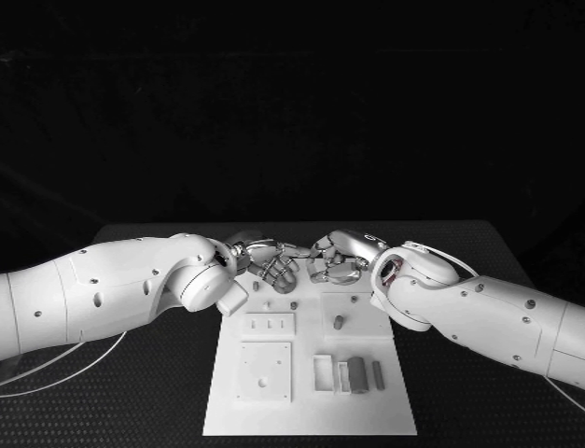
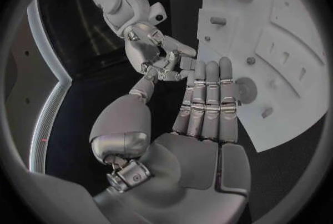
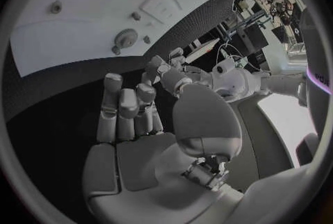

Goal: Assemble the parts on the task board

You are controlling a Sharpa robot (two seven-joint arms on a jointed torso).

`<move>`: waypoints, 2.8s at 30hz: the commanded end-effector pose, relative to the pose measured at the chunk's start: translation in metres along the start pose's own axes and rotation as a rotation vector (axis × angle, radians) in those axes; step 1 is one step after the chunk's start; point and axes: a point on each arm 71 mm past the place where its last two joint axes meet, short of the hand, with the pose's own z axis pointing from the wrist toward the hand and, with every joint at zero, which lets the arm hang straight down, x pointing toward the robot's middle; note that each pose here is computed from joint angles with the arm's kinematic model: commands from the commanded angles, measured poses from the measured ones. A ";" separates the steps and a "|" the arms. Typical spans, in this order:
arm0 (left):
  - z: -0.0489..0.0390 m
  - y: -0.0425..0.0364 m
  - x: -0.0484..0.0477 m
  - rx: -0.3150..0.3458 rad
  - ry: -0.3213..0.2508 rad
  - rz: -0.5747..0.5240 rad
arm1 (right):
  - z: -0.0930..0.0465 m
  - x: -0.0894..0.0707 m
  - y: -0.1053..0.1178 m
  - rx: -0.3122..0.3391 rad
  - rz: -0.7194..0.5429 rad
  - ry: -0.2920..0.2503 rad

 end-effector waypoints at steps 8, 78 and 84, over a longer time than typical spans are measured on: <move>0.0003 0.0009 0.0081 -0.051 0.033 0.055 | 0.000 0.002 0.010 -0.011 -0.016 0.009; 0.0008 -0.0021 0.0141 -0.055 0.030 0.017 | 0.009 0.012 0.039 -0.062 -0.003 0.048; 0.0006 -0.0018 0.0131 -0.055 0.023 0.016 | 0.009 0.013 0.039 -0.060 -0.004 0.054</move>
